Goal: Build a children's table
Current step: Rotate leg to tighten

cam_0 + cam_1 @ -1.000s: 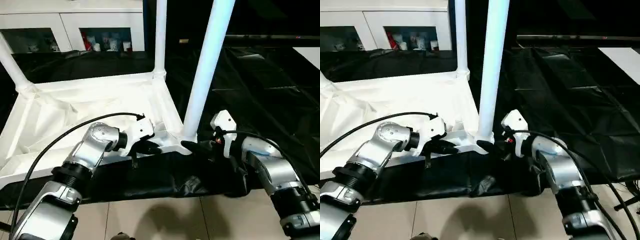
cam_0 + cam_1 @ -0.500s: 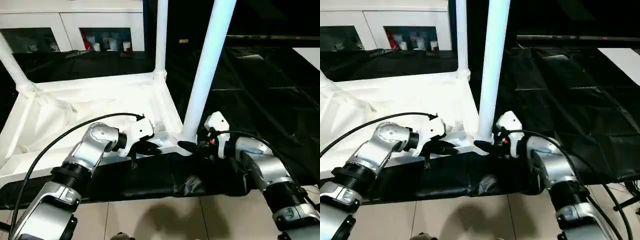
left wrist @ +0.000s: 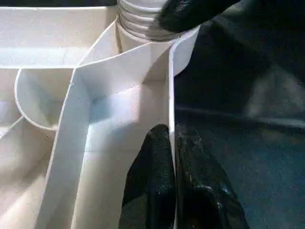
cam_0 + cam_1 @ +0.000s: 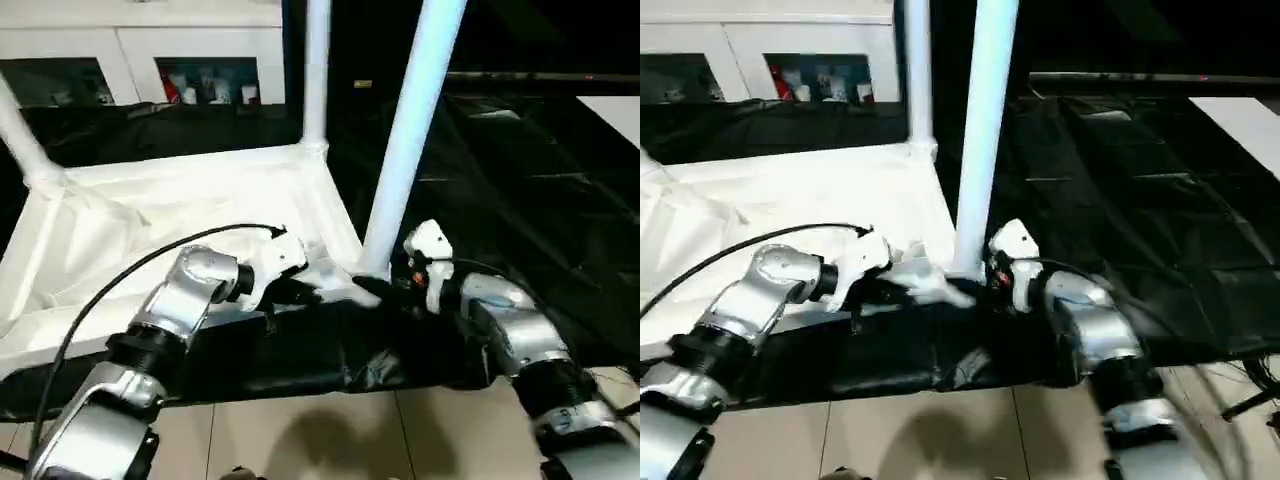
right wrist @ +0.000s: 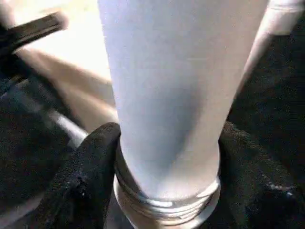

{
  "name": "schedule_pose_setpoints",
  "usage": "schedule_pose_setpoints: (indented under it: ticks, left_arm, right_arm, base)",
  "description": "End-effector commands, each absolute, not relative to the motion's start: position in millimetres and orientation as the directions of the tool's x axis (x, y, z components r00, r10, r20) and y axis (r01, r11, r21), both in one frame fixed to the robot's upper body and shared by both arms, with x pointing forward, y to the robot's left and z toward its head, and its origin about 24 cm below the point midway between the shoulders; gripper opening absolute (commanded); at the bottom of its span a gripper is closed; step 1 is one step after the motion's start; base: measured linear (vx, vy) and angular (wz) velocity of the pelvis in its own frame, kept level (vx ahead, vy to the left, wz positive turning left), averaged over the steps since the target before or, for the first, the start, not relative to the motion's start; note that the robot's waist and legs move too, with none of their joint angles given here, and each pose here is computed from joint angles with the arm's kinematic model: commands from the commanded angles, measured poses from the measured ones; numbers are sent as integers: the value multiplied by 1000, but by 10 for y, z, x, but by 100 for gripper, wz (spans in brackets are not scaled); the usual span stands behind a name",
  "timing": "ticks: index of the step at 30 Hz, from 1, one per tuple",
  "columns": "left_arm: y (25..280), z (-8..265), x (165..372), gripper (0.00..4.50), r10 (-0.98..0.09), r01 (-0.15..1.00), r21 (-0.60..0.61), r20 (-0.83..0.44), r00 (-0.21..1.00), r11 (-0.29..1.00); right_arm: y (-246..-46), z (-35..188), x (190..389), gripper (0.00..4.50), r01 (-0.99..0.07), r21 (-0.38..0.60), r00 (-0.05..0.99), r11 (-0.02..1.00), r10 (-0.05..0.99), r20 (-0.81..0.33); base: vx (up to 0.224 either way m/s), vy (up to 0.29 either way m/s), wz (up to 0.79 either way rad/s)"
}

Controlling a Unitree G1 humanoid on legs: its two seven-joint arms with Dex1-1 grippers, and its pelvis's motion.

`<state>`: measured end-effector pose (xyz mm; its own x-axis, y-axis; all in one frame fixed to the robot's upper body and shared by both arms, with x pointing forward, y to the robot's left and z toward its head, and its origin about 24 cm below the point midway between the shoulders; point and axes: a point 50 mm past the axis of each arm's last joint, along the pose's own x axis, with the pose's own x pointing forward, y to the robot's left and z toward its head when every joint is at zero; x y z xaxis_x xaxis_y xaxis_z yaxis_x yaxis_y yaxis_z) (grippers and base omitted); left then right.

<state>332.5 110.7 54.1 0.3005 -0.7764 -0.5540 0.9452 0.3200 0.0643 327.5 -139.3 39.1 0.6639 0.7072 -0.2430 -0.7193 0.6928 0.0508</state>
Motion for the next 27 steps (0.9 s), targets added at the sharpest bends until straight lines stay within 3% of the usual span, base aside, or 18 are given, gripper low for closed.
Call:
schedule_pose_setpoints:
  ticks: [1, 8, 10, 13, 14, 16, 20, 24, 26, 27]
  left_arm:
    - [839, 430, 3289, 0, -807, 937, 19, -502, 310, 348]
    - [452, 415, 3354, 0, -769, 891, 40, -487, 413, 453]
    - [399, 437, 3369, 0, -774, 891, 55, -474, 421, 451]
    - [417, 457, 3373, 0, -787, 896, 51, -457, 414, 441]
    - [448, 462, 3362, 0, -801, 904, 34, -450, 395, 426]
    - [506, 457, 3350, 0, -811, 914, 30, -451, 374, 405]
    - [604, 459, 3333, 0, -828, 930, 18, -449, 336, 368]
    - [751, 488, 3294, 0, -861, 955, 1, -433, 268, 296]
    - [828, 517, 3261, 0, -884, 969, -16, -413, 217, 245]
    - [909, 534, 3225, 0, -895, 979, -39, -414, 165, 198]
  right_arm:
    - [-1408, 265, 3308, 272, -582, 69, 764, 810, 574, -293]
    - [-973, 241, 3377, 272, -424, 58, 863, 904, 423, -278]
    - [-831, 275, 3374, 272, -454, 45, 855, 890, 450, -257]
    - [-821, 302, 3370, 272, -481, 29, 848, 876, 473, -237]
    - [-837, 335, 3364, 272, -511, 53, 834, 858, 510, -211]
    - [-890, 412, 3366, 328, -549, 88, 815, 831, 556, -161]
    - [-977, 513, 3335, 363, -647, 77, 748, 759, 651, -133]
    - [-1203, 585, 3240, 363, -757, 17, 642, 653, 749, -165]
    - [-1327, 607, 3156, 363, -821, 10, 558, 571, 807, -192]
    - [-1426, 599, 3056, 363, -877, 8, 465, 481, 851, -242]
  base:
    - [0, 0, 0]
    - [0, 0, 0]
    - [0, 0, 0]
    - [0, 0, 0]
    - [0, 0, 0]
    - [0, 0, 0]
    - [0, 0, 0]
    - [0, 0, 0]
    - [0, 0, 0]
    - [0, 0, 0]
